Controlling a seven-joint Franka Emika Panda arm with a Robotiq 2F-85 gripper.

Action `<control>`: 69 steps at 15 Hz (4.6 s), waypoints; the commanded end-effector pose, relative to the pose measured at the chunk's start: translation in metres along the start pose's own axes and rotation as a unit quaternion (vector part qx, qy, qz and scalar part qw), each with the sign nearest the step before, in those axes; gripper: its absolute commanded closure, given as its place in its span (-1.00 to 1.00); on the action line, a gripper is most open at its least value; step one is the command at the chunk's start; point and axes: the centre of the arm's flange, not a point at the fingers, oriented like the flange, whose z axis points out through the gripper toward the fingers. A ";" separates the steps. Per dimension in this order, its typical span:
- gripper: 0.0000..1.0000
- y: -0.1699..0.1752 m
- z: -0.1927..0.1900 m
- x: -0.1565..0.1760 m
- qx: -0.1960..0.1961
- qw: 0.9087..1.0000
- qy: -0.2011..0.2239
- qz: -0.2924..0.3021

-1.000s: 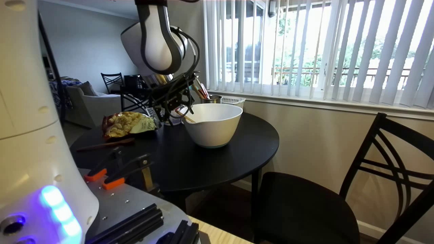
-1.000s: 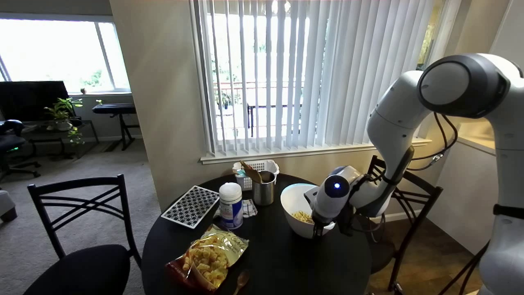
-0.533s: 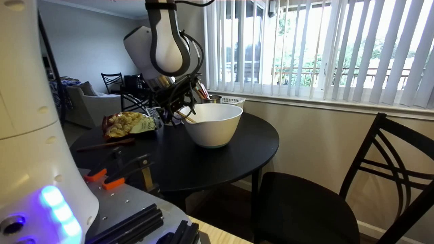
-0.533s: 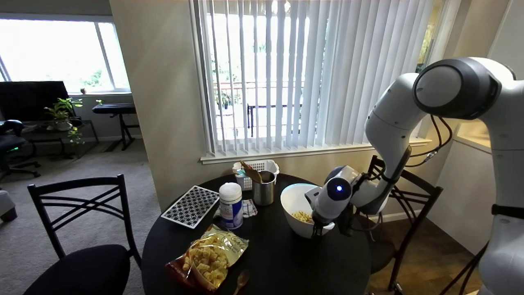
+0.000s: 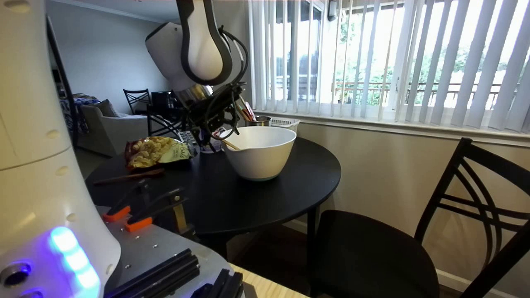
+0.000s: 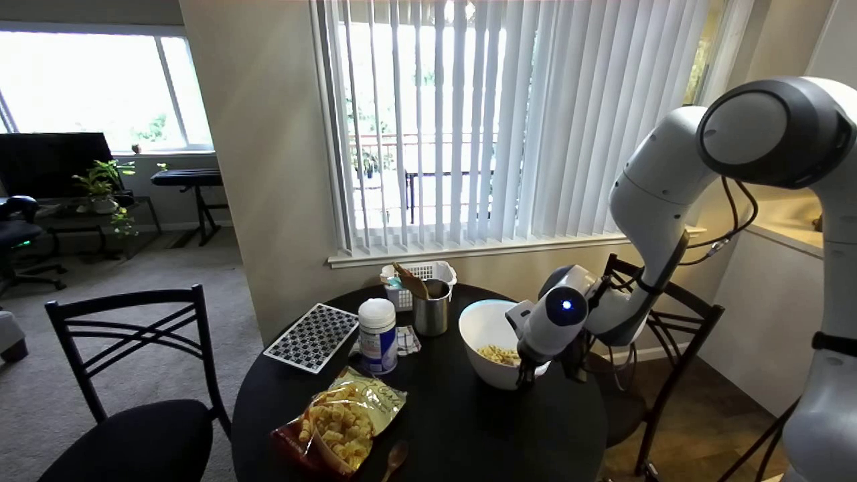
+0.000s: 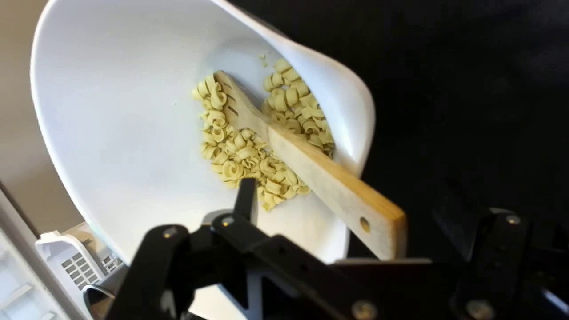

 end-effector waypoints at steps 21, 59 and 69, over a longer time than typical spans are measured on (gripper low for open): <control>0.83 -0.006 -0.023 -0.005 -0.035 0.999 0.016 -0.021; 0.97 0.101 -0.057 0.025 0.007 0.999 -0.023 -0.021; 0.88 0.110 -0.097 0.029 -0.008 0.999 -0.027 -0.030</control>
